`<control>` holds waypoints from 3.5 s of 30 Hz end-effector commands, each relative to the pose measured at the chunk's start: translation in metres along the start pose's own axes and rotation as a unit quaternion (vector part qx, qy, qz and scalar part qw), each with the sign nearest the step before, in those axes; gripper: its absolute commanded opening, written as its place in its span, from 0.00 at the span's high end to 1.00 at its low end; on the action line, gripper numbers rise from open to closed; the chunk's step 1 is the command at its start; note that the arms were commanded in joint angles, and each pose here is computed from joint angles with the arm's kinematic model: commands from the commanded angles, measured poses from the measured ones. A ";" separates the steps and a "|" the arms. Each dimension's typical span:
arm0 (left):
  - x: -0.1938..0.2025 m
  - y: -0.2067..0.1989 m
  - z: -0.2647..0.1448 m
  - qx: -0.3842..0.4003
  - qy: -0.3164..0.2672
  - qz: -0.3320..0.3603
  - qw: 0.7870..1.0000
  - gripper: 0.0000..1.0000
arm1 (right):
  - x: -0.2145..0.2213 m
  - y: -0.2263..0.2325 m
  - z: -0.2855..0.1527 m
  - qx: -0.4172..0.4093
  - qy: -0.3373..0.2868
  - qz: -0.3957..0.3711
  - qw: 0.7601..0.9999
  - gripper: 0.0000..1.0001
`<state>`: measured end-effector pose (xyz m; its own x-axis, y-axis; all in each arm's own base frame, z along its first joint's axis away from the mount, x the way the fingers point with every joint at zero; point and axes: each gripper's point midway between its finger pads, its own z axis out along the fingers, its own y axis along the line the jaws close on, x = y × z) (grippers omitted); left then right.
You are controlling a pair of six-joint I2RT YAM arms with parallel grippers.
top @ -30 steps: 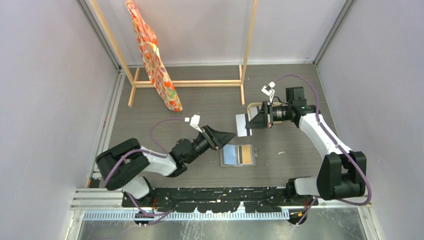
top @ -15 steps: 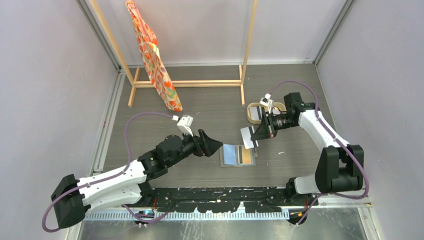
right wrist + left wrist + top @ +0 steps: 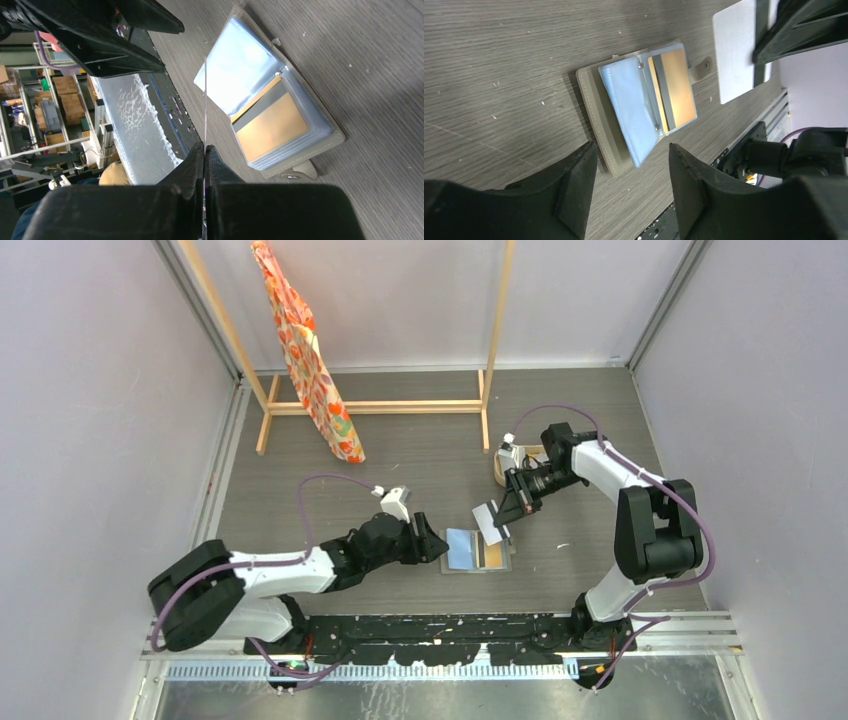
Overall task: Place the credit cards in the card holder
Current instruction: Insert the credit card into the card holder.
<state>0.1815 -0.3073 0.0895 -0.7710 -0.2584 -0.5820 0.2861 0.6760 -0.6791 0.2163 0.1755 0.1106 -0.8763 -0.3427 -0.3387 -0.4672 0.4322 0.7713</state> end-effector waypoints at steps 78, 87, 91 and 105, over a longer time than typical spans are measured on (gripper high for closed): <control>-0.014 0.031 0.078 0.000 -0.085 -0.200 0.976 0.96 | -0.014 -0.059 0.038 0.090 0.038 0.107 0.989 0.99; -0.007 0.034 0.078 -0.006 -0.072 -0.196 0.978 0.96 | -0.020 -0.061 0.047 0.085 0.046 0.116 0.989 0.99; -0.006 0.033 0.079 -0.008 -0.067 -0.191 0.979 0.96 | -0.020 -0.062 0.048 0.084 0.052 0.115 0.988 0.99; -0.004 0.034 0.078 -0.019 -0.058 -0.186 0.981 0.95 | -0.011 -0.060 0.057 0.054 0.084 0.108 0.989 0.99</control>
<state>0.2376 -0.3372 0.0308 -0.7438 -0.5847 -0.3238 -0.0370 0.5198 -0.8535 0.2476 0.1964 0.0338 -0.9419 -0.3316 -0.0532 -0.2604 0.6212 0.7392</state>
